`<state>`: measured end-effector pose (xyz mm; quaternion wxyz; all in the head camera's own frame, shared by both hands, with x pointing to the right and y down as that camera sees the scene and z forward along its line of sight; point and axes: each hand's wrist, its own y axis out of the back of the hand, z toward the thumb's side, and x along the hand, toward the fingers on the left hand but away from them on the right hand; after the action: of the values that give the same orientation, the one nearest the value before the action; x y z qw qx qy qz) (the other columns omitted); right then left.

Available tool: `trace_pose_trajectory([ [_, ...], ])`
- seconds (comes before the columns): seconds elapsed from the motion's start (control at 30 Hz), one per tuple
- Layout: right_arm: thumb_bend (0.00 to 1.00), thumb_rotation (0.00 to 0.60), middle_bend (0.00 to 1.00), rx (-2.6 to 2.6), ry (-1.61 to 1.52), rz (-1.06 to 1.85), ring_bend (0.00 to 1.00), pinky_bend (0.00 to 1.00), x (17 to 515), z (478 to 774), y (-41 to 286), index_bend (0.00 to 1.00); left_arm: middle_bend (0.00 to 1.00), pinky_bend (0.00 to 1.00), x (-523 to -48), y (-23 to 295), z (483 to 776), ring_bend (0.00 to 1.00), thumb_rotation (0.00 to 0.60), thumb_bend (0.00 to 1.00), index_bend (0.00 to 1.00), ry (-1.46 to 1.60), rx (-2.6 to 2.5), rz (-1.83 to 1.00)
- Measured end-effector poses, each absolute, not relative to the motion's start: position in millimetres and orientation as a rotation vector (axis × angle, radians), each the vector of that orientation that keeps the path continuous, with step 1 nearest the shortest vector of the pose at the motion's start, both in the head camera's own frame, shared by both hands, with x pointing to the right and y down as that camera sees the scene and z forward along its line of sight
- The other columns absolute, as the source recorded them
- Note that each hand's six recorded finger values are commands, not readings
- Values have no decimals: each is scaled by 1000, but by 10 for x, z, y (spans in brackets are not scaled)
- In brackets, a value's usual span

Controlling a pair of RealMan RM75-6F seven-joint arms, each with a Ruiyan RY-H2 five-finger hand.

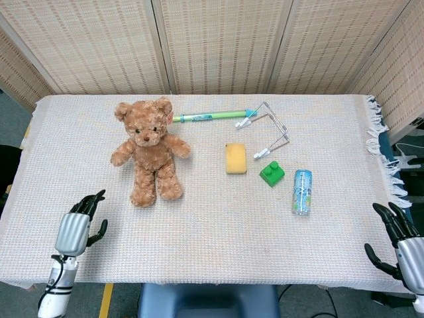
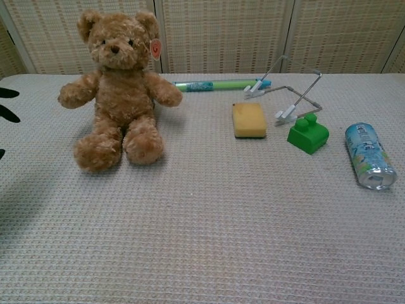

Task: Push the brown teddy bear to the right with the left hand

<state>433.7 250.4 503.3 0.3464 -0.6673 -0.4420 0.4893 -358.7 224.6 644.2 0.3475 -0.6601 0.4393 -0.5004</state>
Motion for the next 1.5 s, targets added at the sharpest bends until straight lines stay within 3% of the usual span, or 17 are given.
trace_pose_trajectory([
  [0.5,272,600,89,-1759,-1149,1265,0,241,4365,5001,2506,0,179,295,-3204,1349,7228,191,600,450,43,1247,-1614,-1600],
  [0.8,271,600,89,-1767,-1147,1266,0,241,4369,4997,2501,0,191,304,-3027,1068,7223,190,600,448,50,1390,-1500,-1592],
  [1.23,271,600,89,-1775,-1137,1276,0,241,4363,5016,2504,0,191,367,-2943,952,7303,193,600,448,64,1400,-1410,-1606],
  [1.5,271,600,89,-1773,-1135,1286,0,242,4361,5036,2496,0,283,409,-2843,915,7416,259,600,448,150,1446,-1410,-1585],
])
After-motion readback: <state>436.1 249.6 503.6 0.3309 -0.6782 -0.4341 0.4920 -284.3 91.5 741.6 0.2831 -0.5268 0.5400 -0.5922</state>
